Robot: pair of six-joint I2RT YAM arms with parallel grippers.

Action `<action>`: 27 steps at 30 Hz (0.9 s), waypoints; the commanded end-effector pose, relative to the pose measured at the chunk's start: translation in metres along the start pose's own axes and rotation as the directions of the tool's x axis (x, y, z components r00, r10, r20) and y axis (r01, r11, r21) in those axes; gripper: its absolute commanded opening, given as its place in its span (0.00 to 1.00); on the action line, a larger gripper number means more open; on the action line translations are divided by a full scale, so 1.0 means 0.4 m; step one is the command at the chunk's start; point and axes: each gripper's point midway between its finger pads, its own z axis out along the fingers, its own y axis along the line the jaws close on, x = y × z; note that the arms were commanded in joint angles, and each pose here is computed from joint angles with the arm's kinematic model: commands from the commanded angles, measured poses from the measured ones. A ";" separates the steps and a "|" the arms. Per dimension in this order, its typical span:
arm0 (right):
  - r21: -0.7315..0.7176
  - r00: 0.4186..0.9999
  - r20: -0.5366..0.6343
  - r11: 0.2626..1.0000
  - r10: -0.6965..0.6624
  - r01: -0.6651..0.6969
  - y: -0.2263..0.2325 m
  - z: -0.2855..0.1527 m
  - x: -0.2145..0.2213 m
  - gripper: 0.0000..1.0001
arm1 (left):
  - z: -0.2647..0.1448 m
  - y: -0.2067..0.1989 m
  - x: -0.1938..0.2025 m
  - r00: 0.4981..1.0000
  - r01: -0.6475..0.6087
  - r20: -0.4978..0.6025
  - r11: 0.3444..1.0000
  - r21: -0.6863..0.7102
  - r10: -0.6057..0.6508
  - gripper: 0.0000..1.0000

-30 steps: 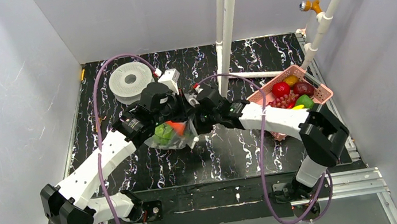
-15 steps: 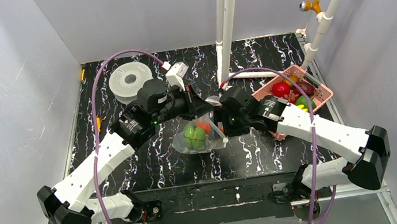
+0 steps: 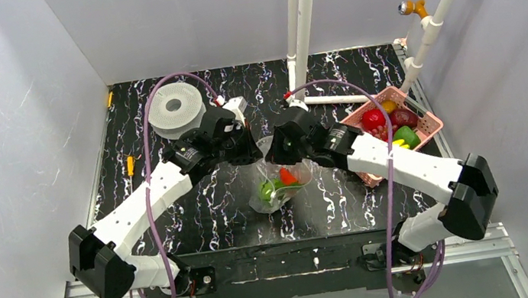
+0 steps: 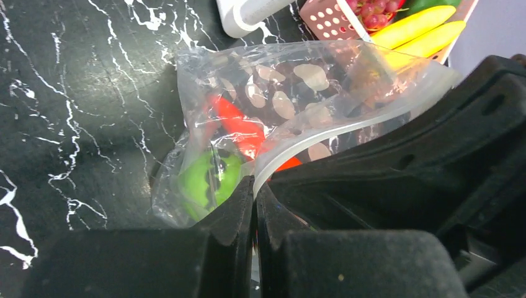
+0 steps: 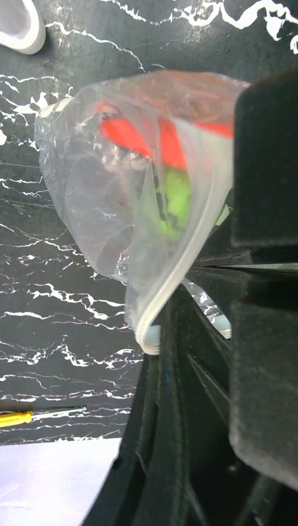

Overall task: Place the food in the zip-top bag and seal the zipper
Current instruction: Place the fake vegetable in the zipper food storage bag, then adjust the zipper food storage bag at the center of the board.

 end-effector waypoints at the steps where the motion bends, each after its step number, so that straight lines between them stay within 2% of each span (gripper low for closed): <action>1: -0.131 0.995 0.092 0.991 0.021 -0.009 0.088 -0.047 -0.075 0.01 | -0.041 0.030 -0.028 0.997 -0.044 0.058 0.996 -0.078 0.048 0.00; 3: -0.156 0.991 0.132 0.987 -0.023 0.043 0.093 -0.121 -0.099 0.01 | -0.050 0.036 -0.039 0.995 -0.047 0.082 0.995 -0.092 0.055 0.00; 5: -0.106 0.988 0.121 0.988 -0.095 0.108 0.063 -0.193 -0.107 0.16 | -0.056 0.031 -0.040 0.995 -0.047 0.085 0.995 -0.083 0.054 0.00; 9: 0.029 0.985 0.025 0.985 -0.169 0.168 -0.033 -0.268 -0.063 0.46 | -0.061 0.017 -0.040 0.996 -0.040 0.082 0.998 -0.057 0.045 0.00; 11: 0.069 0.982 -0.014 0.980 -0.186 0.187 -0.074 -0.294 -0.039 0.55 | -0.062 0.009 -0.036 0.996 -0.038 0.076 0.999 -0.038 0.041 0.00; 15: 0.048 0.969 -0.051 0.969 -0.240 0.242 -0.112 -0.295 0.007 0.70 | -0.061 0.006 -0.034 0.997 -0.038 0.072 0.999 -0.031 0.040 0.00; 20: 0.118 0.955 -0.056 0.948 -0.292 0.297 -0.144 -0.229 0.006 0.70 | -0.060 0.009 -0.034 0.996 -0.040 0.074 0.999 -0.035 0.042 0.00; 23: 0.183 0.948 -0.030 0.930 -0.318 0.318 -0.158 -0.197 -0.020 0.60 | -0.069 0.009 -0.041 0.995 -0.047 0.087 0.998 -0.038 0.051 0.00; 25: 0.137 0.946 -0.017 0.936 -0.324 0.323 -0.125 -0.178 -0.027 0.56 | -0.076 0.004 -0.046 0.994 -0.051 0.097 0.998 -0.031 0.054 0.00; 27: 0.070 0.946 -0.017 0.943 -0.325 0.325 -0.081 -0.165 -0.027 0.43 | -0.085 -0.003 -0.053 0.993 -0.053 0.107 0.998 -0.020 0.055 0.00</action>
